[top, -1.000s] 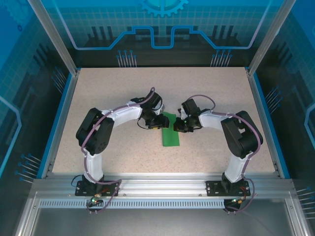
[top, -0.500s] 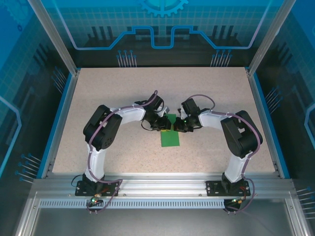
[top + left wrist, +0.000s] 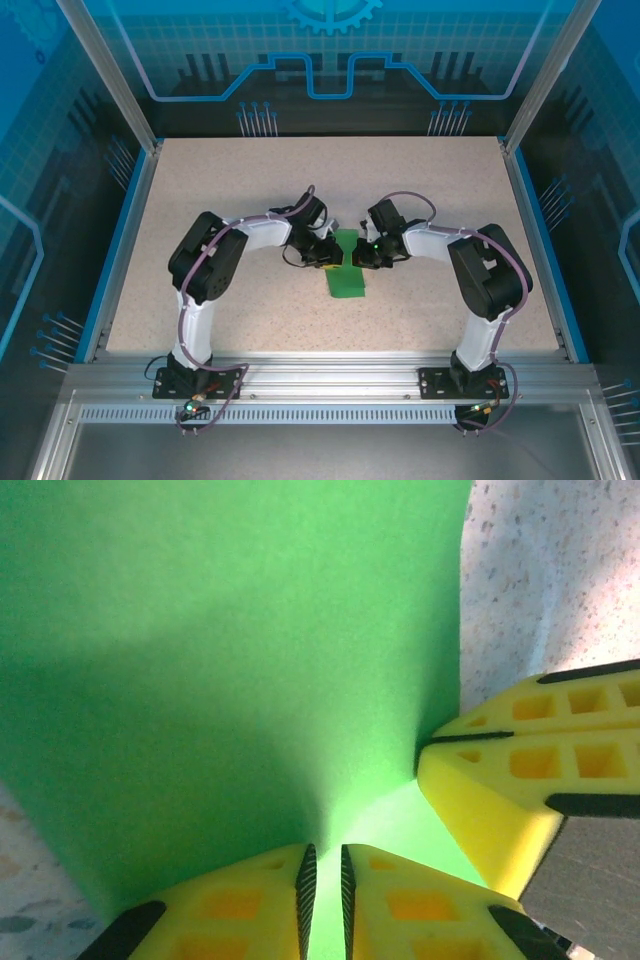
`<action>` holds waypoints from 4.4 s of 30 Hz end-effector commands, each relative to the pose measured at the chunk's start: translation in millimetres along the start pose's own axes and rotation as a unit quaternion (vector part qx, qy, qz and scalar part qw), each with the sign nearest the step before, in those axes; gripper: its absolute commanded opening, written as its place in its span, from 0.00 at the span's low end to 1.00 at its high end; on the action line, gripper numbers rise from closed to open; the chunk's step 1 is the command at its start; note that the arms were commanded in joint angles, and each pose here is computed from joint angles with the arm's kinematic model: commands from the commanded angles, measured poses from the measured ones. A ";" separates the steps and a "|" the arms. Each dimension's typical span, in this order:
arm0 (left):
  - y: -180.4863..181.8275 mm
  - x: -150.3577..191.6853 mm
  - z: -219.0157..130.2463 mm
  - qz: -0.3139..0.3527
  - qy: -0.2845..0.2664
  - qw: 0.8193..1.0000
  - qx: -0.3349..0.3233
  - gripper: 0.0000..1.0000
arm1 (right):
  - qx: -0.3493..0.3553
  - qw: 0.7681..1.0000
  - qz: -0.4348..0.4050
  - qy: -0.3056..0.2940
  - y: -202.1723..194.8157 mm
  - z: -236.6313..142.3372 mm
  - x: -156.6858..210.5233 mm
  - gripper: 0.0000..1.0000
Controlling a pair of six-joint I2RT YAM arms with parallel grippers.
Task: Fold a paper plane with a square sheet of paper (fold left side to right side)
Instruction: First fold the square sheet of paper in half at the center of the table, then hold the square sheet of paper at the center of the table, then first fold the square sheet of paper in half at the center of the table, then hold the square sheet of paper at the center of the table.
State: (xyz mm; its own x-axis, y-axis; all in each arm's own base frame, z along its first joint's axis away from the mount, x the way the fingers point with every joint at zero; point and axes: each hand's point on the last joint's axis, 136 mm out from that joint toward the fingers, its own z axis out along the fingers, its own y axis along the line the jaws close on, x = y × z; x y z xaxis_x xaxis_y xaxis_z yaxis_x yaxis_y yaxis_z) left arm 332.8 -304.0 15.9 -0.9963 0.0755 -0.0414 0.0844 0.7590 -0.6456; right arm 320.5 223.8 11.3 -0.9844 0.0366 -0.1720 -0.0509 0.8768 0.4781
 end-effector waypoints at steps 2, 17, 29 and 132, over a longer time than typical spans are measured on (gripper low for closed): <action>27.3 17.9 -5.5 -0.019 0.017 0.999 -0.031 0.19 | 0.065 0.996 0.022 0.060 -35.7 12.8 33.3 0.08; 2.7 8.2 -43.5 0.012 -0.038 0.999 0.022 0.20 | 0.052 0.997 0.023 0.058 -32.3 13.0 31.1 0.08; -23.5 5.4 -4.0 0.042 0.017 0.998 0.042 0.20 | 0.048 0.997 0.022 0.057 -28.8 13.3 30.9 0.08; -9.3 -2.4 -23.9 0.019 -0.004 1.000 0.009 0.27 | -0.049 0.997 0.062 0.017 -11.7 28.8 -17.0 0.05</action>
State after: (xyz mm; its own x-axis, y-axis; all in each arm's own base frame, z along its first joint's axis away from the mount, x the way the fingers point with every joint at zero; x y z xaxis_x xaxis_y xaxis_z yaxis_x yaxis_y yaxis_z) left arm 330.2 -295.0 55.3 -0.9878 0.1115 -0.1091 0.1560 0.7209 -0.6753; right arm 356.9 248.9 11.9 -0.9855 0.0900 -0.1437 -0.0264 0.7557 0.6544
